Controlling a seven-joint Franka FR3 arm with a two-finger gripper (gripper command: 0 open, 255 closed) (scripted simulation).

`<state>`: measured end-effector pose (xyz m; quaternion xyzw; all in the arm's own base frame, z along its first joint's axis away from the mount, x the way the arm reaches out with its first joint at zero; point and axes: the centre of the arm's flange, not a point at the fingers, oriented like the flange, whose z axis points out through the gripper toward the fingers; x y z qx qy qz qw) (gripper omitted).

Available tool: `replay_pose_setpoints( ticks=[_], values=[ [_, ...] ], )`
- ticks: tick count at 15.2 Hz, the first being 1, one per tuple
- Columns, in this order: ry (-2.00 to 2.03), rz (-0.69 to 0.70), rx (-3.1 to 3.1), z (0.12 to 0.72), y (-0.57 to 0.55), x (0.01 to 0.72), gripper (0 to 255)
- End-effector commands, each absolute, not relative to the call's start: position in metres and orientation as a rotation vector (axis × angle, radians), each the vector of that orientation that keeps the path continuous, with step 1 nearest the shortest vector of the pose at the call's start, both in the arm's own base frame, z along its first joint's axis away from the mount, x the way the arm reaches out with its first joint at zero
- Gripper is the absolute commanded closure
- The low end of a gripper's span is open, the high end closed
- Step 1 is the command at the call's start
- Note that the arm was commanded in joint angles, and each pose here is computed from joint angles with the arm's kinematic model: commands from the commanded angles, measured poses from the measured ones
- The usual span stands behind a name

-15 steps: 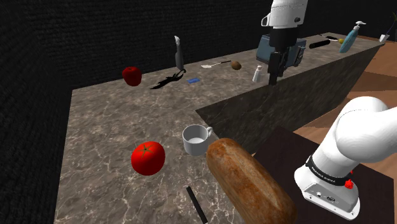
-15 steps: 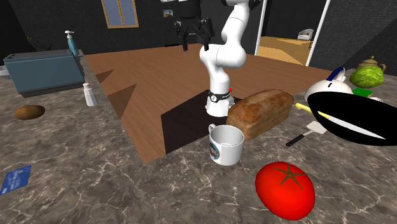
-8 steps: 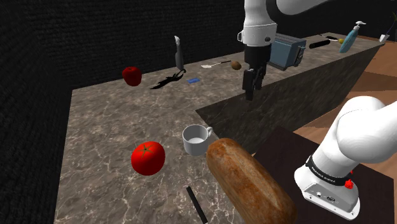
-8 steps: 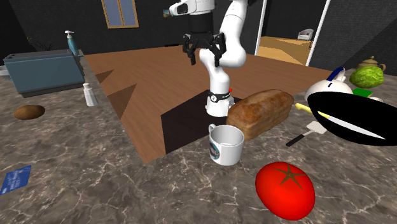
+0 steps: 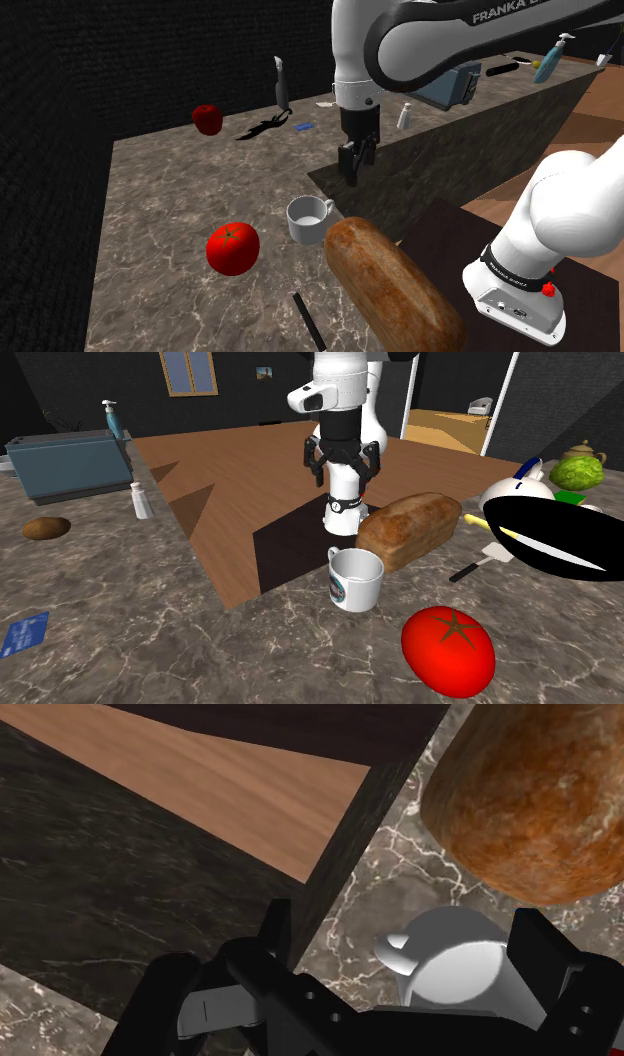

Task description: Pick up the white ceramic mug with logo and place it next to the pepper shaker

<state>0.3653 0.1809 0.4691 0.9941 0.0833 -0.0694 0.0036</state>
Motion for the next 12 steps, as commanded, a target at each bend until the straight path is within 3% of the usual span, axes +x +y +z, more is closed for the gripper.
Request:
replay_pose_setpoints(
  ticks=[1, 12],
  values=[
    [0.269, -0.211, 3.105, 0.457, 0.207, 0.377, 0],
    [0.307, -0.19, 3.036, 0.381, 0.327, 0.431, 0]
  ],
)
